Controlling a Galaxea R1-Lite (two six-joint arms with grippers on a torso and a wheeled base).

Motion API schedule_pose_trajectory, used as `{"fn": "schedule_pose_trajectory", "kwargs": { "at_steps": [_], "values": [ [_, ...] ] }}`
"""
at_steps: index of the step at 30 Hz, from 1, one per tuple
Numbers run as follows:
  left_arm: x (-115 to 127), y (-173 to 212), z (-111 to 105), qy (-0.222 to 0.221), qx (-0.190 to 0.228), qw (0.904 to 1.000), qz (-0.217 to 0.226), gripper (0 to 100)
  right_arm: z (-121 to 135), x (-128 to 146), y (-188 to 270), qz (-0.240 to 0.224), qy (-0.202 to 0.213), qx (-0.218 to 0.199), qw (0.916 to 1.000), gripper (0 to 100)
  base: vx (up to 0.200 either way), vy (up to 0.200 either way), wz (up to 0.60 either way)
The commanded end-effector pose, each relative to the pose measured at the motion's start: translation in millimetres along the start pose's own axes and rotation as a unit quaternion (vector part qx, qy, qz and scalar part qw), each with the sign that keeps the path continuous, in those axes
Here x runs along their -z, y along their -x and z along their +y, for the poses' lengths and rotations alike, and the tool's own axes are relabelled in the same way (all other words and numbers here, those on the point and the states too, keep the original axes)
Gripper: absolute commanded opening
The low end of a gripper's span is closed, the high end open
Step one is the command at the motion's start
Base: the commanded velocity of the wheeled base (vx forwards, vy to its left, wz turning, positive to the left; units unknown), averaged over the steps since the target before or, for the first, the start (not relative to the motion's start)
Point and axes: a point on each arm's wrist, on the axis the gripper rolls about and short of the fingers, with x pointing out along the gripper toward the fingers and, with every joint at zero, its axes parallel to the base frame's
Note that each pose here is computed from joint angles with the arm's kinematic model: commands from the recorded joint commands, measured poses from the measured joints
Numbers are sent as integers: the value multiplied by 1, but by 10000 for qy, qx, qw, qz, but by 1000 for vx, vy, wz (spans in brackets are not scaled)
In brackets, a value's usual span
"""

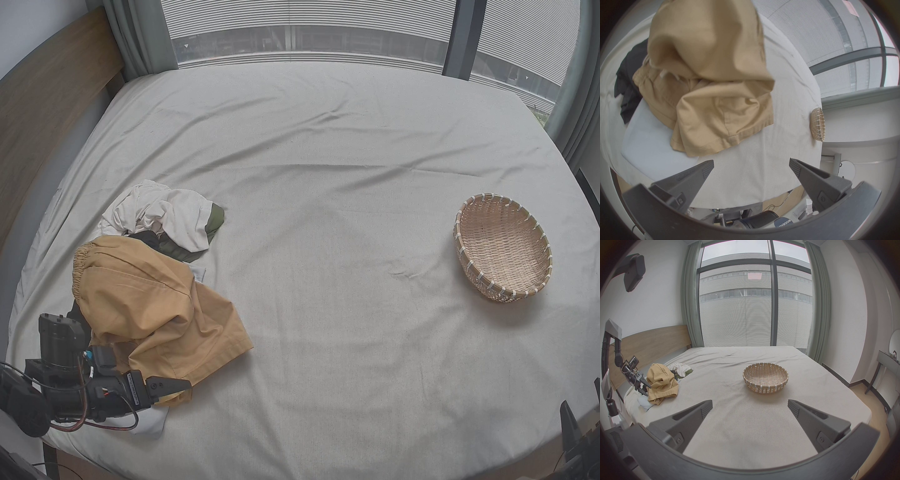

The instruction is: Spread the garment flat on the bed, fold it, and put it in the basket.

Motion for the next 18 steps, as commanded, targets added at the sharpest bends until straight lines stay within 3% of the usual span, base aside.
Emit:
{"fn": "schedule_pose_trajectory", "kwargs": {
  "at_steps": [1, 13, 18],
  "values": [
    [4, -12, 7, 216, -148, 9992, 313, 100, 0, 5, 0, 11, 0, -2, 10000, 100, 0, 0, 0],
    [7, -43, 24, 338, -309, 9974, 564, 100, 0, 5, 0, 4, 0, -2, 10000, 100, 0, 0, 0],
    [10, -57, 32, 239, -303, 9983, 428, 100, 0, 5, 0, 4, 0, -2, 10000, 100, 0, 0, 0]
  ]
}}
